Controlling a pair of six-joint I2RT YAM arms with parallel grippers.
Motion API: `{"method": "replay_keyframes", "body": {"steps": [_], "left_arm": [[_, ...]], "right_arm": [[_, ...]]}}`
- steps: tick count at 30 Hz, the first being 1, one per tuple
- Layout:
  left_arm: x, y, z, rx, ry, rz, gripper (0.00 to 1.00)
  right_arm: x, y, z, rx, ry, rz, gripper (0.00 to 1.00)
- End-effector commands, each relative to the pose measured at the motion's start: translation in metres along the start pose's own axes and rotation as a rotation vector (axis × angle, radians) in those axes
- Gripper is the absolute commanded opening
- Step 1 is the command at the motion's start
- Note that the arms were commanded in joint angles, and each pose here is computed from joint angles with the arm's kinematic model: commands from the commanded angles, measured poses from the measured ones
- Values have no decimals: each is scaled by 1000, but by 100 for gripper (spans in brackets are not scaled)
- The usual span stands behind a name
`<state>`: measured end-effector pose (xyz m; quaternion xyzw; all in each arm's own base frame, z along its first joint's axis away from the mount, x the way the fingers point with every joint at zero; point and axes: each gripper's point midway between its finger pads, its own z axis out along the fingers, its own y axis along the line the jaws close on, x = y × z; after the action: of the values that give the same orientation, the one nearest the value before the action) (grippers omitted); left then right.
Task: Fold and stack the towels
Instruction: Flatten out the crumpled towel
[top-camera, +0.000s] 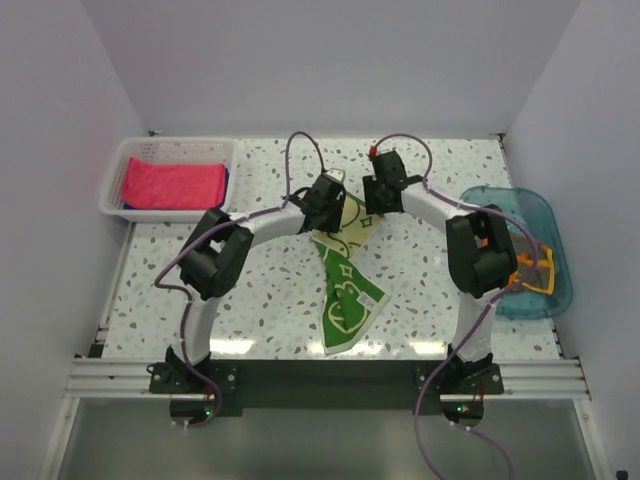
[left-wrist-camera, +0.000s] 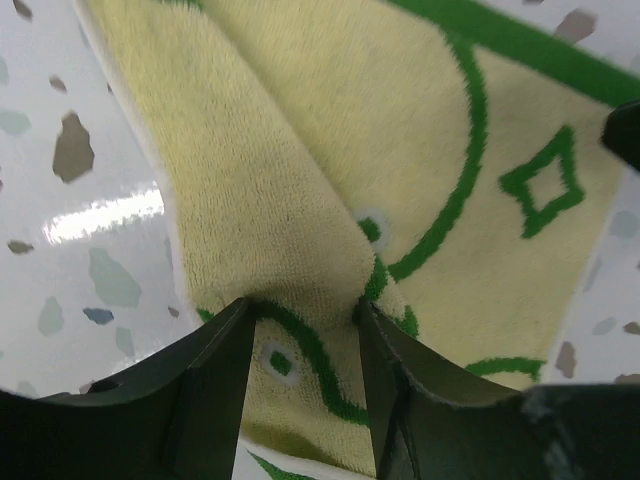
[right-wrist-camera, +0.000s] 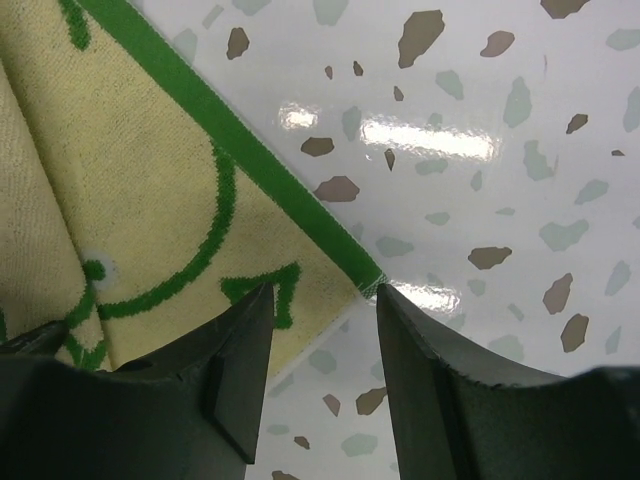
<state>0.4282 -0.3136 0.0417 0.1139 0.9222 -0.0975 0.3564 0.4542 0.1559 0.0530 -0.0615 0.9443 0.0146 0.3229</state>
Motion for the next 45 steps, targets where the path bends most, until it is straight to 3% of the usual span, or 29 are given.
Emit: {"method": "replay_keyframes", "body": {"steps": [1, 12, 19, 29, 39, 45], "left_arm": [[20, 11, 2, -37, 23, -47, 51], [122, 21, -56, -103, 197, -75, 51], [134, 15, -94, -90, 202, -153, 57], [68, 28, -118, -128, 70, -98, 79], [16, 82, -102, -135, 28, -31, 85], [-11, 94, -88, -126, 14, 51, 85]], "right_arm": [[-6, 5, 0, -37, -33, 1, 49], [13, 24, -8, -144, 13, -76, 52], [38, 48, -17, -174, 82, -220, 53], [47, 50, -58, -153, 97, -210, 54], [78, 53, -52, -173, 209, -200, 52], [82, 56, -43, -161, 230, -197, 51]]}}
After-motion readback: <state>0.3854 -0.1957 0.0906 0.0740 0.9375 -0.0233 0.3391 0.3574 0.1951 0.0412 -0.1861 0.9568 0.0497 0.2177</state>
